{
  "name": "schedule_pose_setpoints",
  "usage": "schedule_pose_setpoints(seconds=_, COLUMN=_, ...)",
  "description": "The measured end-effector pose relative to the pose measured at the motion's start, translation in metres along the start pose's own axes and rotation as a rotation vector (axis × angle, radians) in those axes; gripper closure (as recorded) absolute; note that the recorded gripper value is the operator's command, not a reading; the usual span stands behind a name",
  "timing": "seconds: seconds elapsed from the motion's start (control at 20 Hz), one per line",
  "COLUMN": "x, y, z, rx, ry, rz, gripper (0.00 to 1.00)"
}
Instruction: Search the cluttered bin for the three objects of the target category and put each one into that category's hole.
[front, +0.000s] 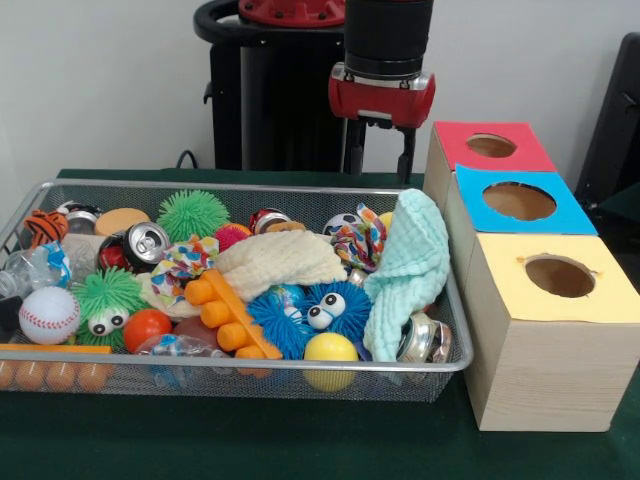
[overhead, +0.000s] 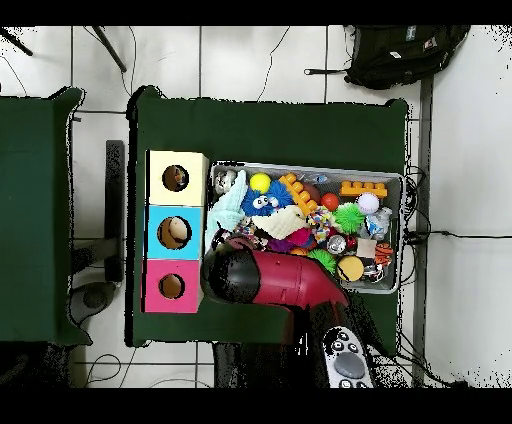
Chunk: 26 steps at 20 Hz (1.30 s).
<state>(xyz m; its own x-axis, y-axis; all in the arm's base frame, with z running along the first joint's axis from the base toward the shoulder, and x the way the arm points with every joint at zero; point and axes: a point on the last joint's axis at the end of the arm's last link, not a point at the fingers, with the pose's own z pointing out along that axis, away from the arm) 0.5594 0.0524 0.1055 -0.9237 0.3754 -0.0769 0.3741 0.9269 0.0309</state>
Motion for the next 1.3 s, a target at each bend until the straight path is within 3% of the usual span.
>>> schedule_pose_setpoints(seconds=0.85, x=0.001, y=0.002, z=0.004, rx=0.000, ry=0.005, rz=-0.003, gripper=0.00)
schedule_pose_setpoints(seconds=1.3, x=-0.013, y=0.009, z=0.004, rx=-0.006, ry=-0.019, rz=-0.011, gripper=0.00)
